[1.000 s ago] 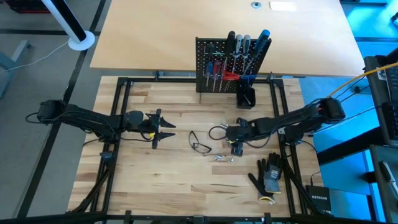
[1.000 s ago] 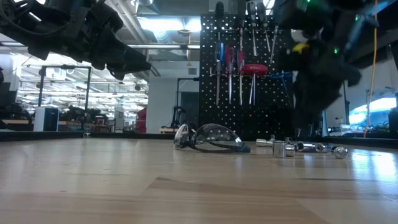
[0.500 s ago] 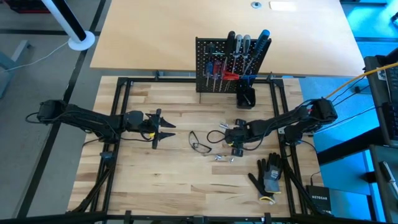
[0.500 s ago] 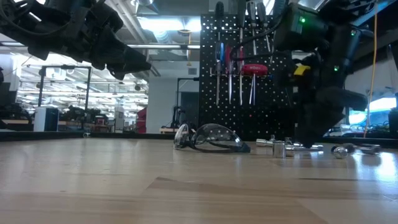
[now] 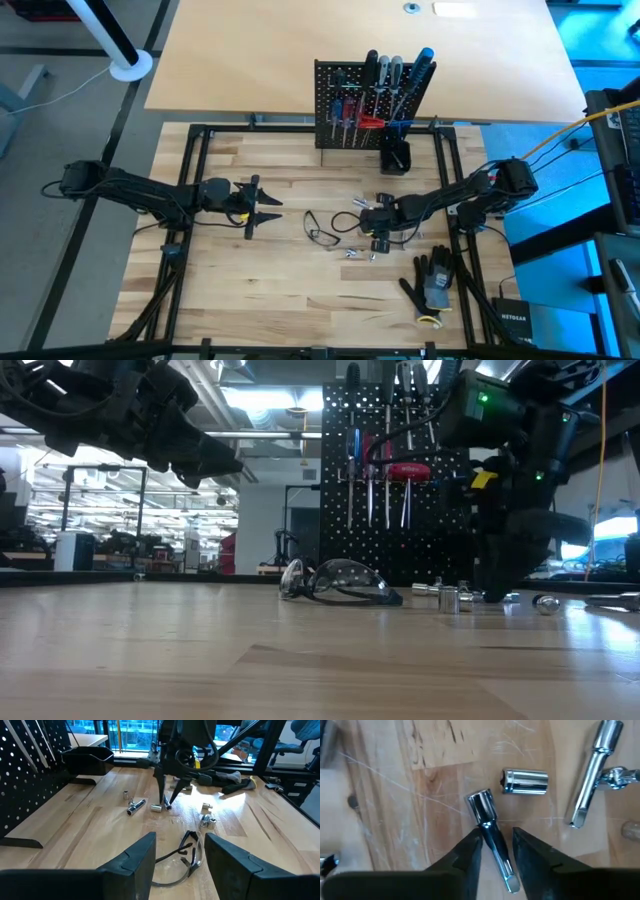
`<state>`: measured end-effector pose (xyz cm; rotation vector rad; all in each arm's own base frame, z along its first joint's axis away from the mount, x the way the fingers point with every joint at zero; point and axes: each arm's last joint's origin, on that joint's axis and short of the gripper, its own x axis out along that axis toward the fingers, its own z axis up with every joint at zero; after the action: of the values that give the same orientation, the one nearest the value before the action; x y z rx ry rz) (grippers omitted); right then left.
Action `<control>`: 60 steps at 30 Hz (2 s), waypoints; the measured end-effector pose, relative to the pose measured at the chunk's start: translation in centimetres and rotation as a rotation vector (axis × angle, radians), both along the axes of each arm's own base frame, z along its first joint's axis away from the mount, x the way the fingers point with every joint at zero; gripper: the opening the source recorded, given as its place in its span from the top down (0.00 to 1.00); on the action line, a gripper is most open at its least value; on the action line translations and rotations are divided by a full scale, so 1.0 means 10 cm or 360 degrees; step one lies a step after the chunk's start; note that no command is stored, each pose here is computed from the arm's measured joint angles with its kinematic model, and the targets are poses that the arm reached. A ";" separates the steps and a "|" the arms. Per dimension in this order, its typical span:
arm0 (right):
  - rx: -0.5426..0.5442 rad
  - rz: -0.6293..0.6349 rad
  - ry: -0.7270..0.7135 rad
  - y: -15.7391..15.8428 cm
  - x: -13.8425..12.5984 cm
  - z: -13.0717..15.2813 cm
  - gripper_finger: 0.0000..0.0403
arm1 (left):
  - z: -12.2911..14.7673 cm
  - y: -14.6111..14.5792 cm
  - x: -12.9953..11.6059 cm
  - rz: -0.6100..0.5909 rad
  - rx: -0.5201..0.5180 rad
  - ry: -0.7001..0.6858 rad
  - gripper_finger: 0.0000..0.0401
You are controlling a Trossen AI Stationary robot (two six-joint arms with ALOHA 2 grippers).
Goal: Hang tools onto peg board
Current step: Put the silver extension bar in the black bin on the peg board
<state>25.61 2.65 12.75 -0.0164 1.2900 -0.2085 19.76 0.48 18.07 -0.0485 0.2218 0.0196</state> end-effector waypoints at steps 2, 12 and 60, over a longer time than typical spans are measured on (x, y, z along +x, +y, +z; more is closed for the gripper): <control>0.0009 0.0002 -0.0002 0.00 0.00 0.00 0.80 | 0.00 0.00 0.00 0.0000 0.0000 0.0000 0.60; -0.0015 -0.0010 -0.0039 0.00 0.00 0.05 0.89 | 0.00 0.00 0.00 0.0000 0.0000 0.0000 0.60; -0.0410 -0.1038 -0.0394 -1.28 -0.53 1.21 0.87 | 0.00 0.00 0.00 0.0000 0.0000 0.0001 0.60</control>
<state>20.27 -10.15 24.86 0.2070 0.9794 -0.9069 19.76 0.48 18.06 -0.0488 0.2225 0.0194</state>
